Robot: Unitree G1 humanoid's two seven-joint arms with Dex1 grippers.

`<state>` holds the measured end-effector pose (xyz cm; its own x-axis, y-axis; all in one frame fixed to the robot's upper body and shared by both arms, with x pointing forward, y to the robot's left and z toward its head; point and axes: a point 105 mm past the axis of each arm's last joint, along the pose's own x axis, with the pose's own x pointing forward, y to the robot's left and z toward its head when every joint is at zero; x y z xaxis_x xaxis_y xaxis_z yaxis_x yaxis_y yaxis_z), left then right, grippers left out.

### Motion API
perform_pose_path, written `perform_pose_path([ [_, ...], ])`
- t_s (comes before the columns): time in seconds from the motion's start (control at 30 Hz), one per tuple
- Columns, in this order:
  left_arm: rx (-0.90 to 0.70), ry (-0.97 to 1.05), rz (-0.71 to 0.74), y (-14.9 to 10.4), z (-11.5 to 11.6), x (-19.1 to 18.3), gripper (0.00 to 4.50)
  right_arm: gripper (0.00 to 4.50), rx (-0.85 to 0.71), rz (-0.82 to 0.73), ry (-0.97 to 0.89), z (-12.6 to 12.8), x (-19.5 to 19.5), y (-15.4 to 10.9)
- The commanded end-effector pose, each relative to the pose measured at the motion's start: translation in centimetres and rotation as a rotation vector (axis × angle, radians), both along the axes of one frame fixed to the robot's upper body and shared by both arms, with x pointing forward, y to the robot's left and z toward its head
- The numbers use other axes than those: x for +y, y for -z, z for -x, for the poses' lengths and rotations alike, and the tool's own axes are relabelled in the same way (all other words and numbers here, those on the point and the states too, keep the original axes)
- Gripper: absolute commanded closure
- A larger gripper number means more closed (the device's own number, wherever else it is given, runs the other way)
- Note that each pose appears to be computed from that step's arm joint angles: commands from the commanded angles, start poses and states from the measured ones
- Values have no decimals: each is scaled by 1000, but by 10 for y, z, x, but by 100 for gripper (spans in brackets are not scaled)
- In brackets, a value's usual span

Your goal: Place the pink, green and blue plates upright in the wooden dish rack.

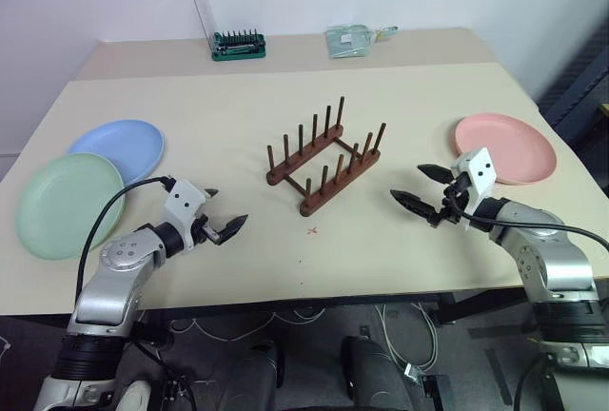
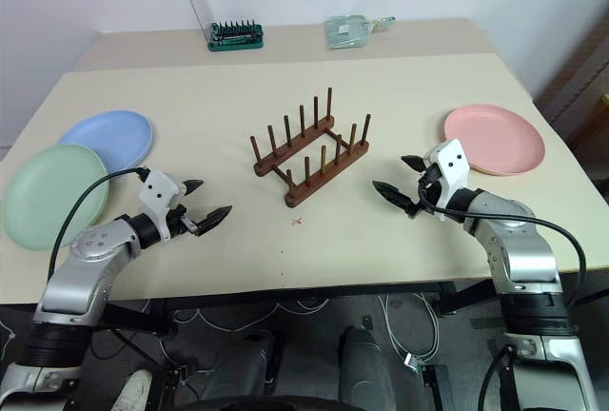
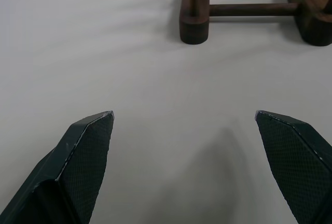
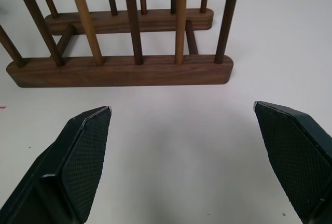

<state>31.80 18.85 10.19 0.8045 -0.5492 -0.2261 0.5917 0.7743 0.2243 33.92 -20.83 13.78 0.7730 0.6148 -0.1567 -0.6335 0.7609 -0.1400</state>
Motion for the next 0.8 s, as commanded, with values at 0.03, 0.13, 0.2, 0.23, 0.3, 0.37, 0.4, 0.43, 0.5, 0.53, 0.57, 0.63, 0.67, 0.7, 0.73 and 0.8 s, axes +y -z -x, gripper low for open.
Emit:
perform_pose_path([
  [0.03, -27, 21, -8, -7, 0, -6, 1, 0, -75, 4, -4, -6, 2, -16],
  [0.13, -27, 33, 3, -6, 0, -11, 1, 0, -83, 7, -10, -6, 4, -16],
  [0.2, -23, 58, 8, -6, 1, -17, 1, 0, -88, 9, -12, -5, 4, -17],
  [0.23, -21, 68, 8, -5, 2, -19, 1, 0, -89, 11, -12, -4, 4, -17],
  [0.3, -16, 86, 3, -3, 3, -24, 1, 0, -88, 15, -12, -2, 6, -16],
  [0.37, -4, 120, -6, 2, 3, -33, 1, 0, -85, 20, -14, 0, 7, -15],
  [0.4, 8, 146, -7, 5, 3, -40, 1, 0, -86, 23, -14, 1, 8, -15],
  [0.43, 17, 164, -7, 7, 4, -44, 1, 0, -86, 25, -13, 2, 9, -16],
  [0.5, 38, 195, 3, 10, 6, -51, 1, 0, -88, 25, -11, 3, 9, -16],
  [0.53, 47, 213, 8, 11, 7, -56, 1, 0, -88, 26, -9, 4, 9, -16],
  [0.57, 53, 225, 10, 12, 9, -57, 1, 0, -89, 26, -9, 5, 10, -16],
  [0.63, 64, 309, -5, 20, 12, -84, 1, 0, -92, 30, 9, 7, 6, -16],
  [0.67, 64, 331, -15, 23, 12, -93, 1, 0, -94, 32, 15, 8, 5, -16],
  [0.7, 71, 348, -14, 26, 12, -101, 1, 0, -96, 34, 24, 8, 4, -16],
  [0.73, 70, 354, -13, 28, 10, -107, 1, 0, -98, 34, 30, 9, 3, -16],
  [0.8, 76, 335, 10, 31, 2, -117, 1, 0, -102, 35, 39, 12, 1, -18],
])
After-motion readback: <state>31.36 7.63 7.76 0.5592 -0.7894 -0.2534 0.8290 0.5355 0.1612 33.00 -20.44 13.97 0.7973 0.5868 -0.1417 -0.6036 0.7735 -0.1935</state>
